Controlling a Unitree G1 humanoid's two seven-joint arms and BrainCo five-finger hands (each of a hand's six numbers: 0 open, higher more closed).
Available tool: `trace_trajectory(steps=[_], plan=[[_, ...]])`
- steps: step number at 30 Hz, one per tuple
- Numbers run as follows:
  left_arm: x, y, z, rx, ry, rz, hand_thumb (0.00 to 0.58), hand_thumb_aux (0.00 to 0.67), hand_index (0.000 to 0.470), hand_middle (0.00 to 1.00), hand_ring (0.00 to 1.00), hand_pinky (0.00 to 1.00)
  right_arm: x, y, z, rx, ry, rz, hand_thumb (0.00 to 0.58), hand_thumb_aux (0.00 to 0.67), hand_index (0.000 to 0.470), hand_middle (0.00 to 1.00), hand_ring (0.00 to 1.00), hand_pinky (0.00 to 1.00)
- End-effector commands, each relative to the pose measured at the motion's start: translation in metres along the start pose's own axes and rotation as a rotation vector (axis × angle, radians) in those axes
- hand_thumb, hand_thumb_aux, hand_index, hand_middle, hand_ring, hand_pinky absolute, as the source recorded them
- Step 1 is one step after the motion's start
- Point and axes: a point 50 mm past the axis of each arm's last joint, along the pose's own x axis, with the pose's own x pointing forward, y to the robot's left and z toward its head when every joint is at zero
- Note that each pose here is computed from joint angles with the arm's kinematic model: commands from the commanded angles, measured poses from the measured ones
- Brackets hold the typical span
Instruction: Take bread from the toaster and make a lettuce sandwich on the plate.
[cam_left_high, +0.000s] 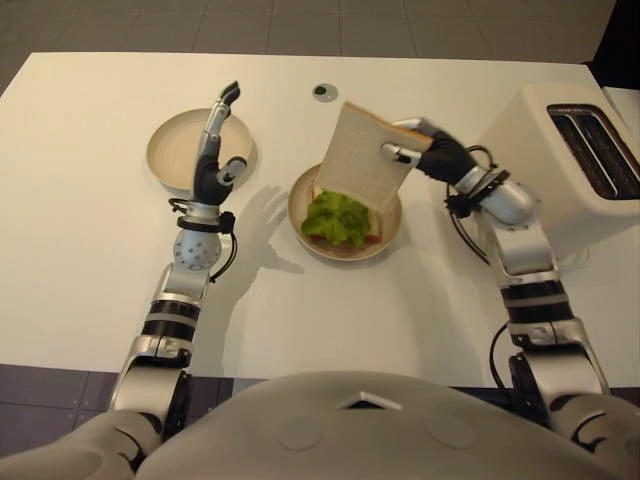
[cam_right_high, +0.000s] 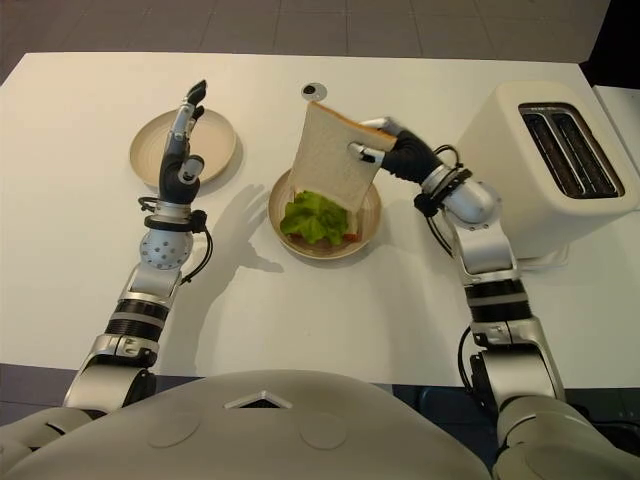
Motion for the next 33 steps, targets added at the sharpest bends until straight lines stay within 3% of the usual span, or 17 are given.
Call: trace_trajectory(steps=[1, 5, 9, 15, 18, 19, 20, 25, 27, 28, 29, 30, 33], plan=[[-0.004, -0.016, 0.000, 0.077, -0.067, -0.187, 0.000, 0.000, 0.000, 0.00, 0.00, 0.00, 0.012, 0.007, -0.019, 0.125, 0.068, 0.239, 0.580, 0.670, 0.470, 1.00, 1.00, 1.00], [-0.010, -0.026, 0.000, 0.128, -0.136, -0.337, 0.000, 0.000, 0.000, 0.00, 0.00, 0.00, 0.015, -0.001, -0.030, 0.114, 0.139, 0.292, 0.580, 0.670, 0.470, 1.00, 1.00, 1.00], [-0.022, -0.042, 0.007, 0.182, -0.225, -0.527, 0.000, 0.000, 0.000, 0.00, 0.00, 0.00, 0.022, -0.013, -0.032, 0.026, 0.170, 0.189, 0.580, 0.670, 0.470, 1.00, 1.00, 1.00], [-0.030, -0.052, 0.015, 0.219, -0.280, -0.633, 0.005, 0.003, 0.002, 0.00, 0.00, 0.00, 0.028, -0.006, -0.038, -0.036, 0.191, 0.176, 0.580, 0.670, 0.470, 1.00, 1.00, 1.00], [-0.041, -0.072, 0.001, 0.278, -0.229, -0.830, 0.140, 0.087, 0.061, 0.00, 0.00, 0.00, 0.031, 0.012, -0.046, -0.145, 0.228, 0.242, 0.580, 0.670, 0.470, 1.00, 1.00, 1.00], [-0.043, -0.078, -0.005, 0.303, -0.205, -0.892, 0.116, 0.071, 0.050, 0.00, 0.00, 0.00, 0.031, 0.017, -0.048, -0.176, 0.235, 0.261, 0.580, 0.670, 0.470, 1.00, 1.00, 1.00], [-0.043, -0.083, -0.014, 0.336, -0.165, -0.934, 0.164, 0.102, 0.072, 0.00, 0.00, 0.00, 0.032, 0.021, -0.050, -0.202, 0.238, 0.270, 0.580, 0.670, 0.470, 1.00, 1.00, 1.00], [-0.041, -0.095, -0.046, 0.435, -0.006, -1.046, 0.168, 0.105, 0.074, 0.00, 0.00, 0.00, 0.032, 0.015, -0.047, -0.230, 0.214, 0.187, 0.580, 0.670, 0.470, 1.00, 1.00, 1.00], [-0.044, -0.095, -0.055, 0.462, 0.044, -1.078, 0.205, 0.131, 0.092, 0.00, 0.00, 0.00, 0.031, 0.010, -0.044, -0.232, 0.203, 0.137, 0.580, 0.670, 0.470, 1.00, 1.00, 1.00], [-0.047, -0.094, -0.058, 0.465, 0.063, -1.093, 0.216, 0.139, 0.098, 0.00, 0.00, 0.00, 0.030, 0.006, -0.041, -0.238, 0.185, 0.102, 0.550, 0.518, 0.363, 0.96, 0.96, 0.96], [-0.051, -0.092, -0.060, 0.462, 0.077, -1.111, 0.265, 0.176, 0.123, 0.00, 0.00, 0.00, 0.028, -0.001, -0.036, -0.264, 0.159, 0.047, 0.343, 0.242, 0.170, 0.21, 0.21, 0.21], [-0.056, -0.091, -0.061, 0.462, 0.083, -1.134, 0.271, 0.181, 0.127, 0.00, 0.00, 0.00, 0.025, -0.011, -0.027, -0.321, 0.116, -0.035, 0.000, 0.000, 0.000, 0.00, 0.00, 0.00], [-0.064, -0.086, -0.064, 0.476, 0.108, -1.166, 0.346, 0.244, 0.171, 0.00, 0.00, 0.00, -0.002, -0.068, 0.024, -0.678, -0.042, -0.559, 0.000, 0.000, 0.000, 0.00, 0.00, 0.00]])
